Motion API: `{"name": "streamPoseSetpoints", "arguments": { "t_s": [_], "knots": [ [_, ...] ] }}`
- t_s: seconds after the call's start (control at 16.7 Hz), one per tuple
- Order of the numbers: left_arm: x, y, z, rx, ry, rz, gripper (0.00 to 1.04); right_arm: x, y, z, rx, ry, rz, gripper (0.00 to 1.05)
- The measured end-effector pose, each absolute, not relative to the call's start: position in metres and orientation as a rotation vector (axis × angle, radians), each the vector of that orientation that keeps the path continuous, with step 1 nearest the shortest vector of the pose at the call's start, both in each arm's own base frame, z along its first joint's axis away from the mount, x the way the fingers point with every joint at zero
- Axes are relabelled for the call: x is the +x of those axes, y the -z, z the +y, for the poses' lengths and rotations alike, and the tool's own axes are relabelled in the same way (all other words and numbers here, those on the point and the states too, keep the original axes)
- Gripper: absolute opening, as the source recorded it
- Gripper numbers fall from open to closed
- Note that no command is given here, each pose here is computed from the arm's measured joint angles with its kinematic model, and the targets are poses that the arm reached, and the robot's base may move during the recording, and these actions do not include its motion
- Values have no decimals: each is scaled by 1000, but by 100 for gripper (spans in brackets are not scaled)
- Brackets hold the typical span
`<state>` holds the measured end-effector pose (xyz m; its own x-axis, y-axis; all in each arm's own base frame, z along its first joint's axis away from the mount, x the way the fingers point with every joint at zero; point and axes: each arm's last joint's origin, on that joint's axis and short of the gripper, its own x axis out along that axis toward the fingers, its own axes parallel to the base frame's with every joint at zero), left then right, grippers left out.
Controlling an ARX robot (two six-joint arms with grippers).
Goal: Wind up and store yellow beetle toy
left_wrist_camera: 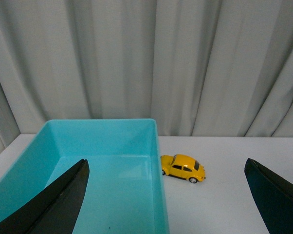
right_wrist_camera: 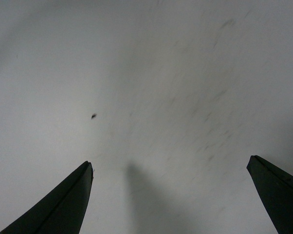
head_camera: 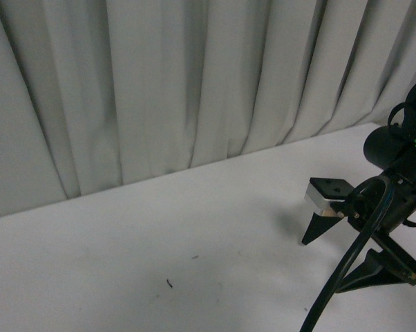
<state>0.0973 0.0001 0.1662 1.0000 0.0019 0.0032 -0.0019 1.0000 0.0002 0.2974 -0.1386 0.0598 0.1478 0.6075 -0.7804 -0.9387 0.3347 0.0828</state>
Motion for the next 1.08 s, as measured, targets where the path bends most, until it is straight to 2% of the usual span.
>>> {"name": "streamPoseSetpoints", "arguments": {
  "t_s": [0.12,0.3,0.48,0.54,0.6,0.66,0.78,0.9,1.02,1.08],
  "knots": [
    [97,-166,0,0,-2,-4,98,312,-96,-134,-542,-1150,691,98],
    [97,-166,0,0,-2,-3,98,333,-180,-131,-725,-1062,408,98],
    [97,-166,0,0,-2,-4,98,324,-222,-119,-781,-1049,298,98],
    [97,-166,0,0,-2,-4,98,325,-224,-113,-896,-940,270,95],
    [97,-166,0,0,-1,-4,98,315,-218,-98,-1016,-663,340,84],
    [97,-166,0,0,-3,-2,98,294,-209,-75,-926,-431,341,73],
    [97,-166,0,0,-2,-4,98,250,-215,-42,-594,-104,153,51],
    [97,-166,0,0,-2,-3,98,214,-236,-27,-250,-3,-51,30],
    [97,-166,0,0,-2,-4,98,197,-213,-21,-81,4,-2,7],
    [97,-166,0,0,-3,-3,98,189,-198,-17,-46,-5,45,2]
  ]
}}
